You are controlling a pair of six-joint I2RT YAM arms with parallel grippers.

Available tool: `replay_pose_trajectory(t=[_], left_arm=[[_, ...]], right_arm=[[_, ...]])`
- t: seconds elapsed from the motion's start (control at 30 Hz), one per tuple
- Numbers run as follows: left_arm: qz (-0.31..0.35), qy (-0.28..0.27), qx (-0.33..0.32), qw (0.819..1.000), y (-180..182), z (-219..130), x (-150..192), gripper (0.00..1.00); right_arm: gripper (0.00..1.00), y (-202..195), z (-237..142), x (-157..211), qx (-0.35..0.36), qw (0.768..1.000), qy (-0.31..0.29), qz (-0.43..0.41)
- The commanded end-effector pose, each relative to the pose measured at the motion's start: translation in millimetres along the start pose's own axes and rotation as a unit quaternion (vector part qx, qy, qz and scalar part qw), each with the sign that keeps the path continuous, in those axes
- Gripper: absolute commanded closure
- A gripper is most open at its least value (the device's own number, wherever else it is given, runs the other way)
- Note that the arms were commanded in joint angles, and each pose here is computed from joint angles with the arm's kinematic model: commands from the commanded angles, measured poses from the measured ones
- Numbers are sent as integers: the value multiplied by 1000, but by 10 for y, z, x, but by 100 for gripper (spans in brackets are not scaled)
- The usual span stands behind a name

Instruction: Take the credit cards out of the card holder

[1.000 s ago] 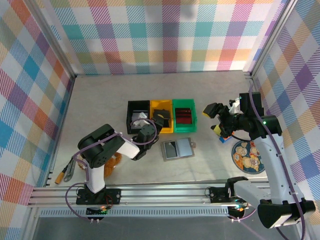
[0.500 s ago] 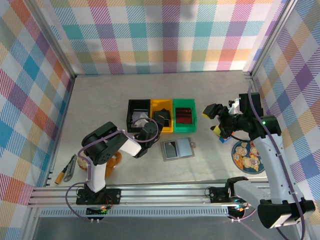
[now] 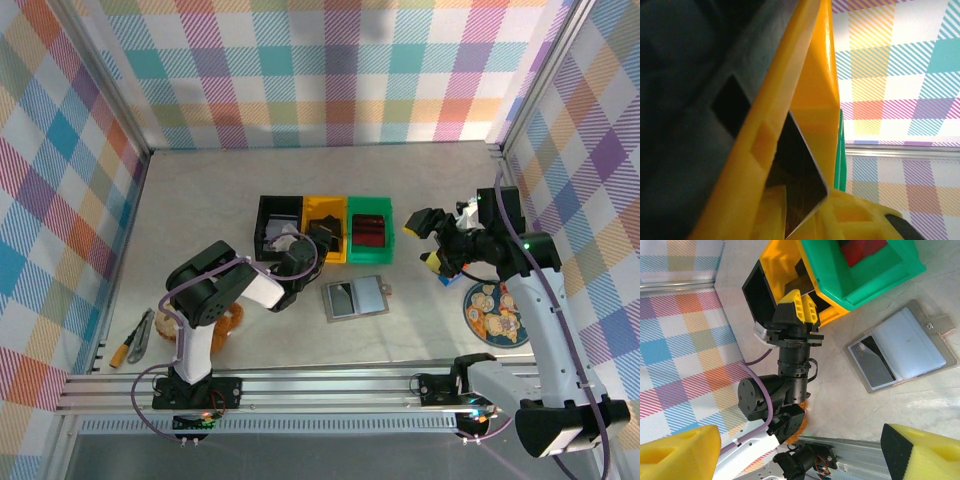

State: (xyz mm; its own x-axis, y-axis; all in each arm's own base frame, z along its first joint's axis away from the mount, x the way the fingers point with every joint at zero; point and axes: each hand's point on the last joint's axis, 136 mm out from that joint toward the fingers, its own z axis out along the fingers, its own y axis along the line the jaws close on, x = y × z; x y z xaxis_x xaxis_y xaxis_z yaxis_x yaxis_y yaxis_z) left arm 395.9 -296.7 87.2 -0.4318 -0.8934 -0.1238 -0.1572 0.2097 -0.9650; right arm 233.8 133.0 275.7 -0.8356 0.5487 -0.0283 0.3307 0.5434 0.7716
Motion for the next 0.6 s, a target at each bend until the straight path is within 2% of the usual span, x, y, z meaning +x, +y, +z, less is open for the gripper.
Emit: replay_pose_trajectory(t=[0.0,0.2,0.23,0.27,0.43,0.57], left_arm=[[16,7,-69,997,353,-32,3,75],[17,12,-69,997,307,-69,-1,65],[17,14,-70,997,292,-86,-1,30],[21,18,-64,998,237,-98,5,0],[55,24,-50,997,8,-252,-35,0],[130,57,-67,988,-246,-366,3,0]], right_arm=[[15,1,-22,34,-9,1000,3,-3],[15,-10,-23,36,-7,1000,2,-4],[15,-11,-22,35,-7,1000,2,-5],[15,-20,-13,37,-6,1000,3,-4],[15,-102,50,42,3,1000,10,-2],[14,-202,148,35,16,1000,21,-8]])
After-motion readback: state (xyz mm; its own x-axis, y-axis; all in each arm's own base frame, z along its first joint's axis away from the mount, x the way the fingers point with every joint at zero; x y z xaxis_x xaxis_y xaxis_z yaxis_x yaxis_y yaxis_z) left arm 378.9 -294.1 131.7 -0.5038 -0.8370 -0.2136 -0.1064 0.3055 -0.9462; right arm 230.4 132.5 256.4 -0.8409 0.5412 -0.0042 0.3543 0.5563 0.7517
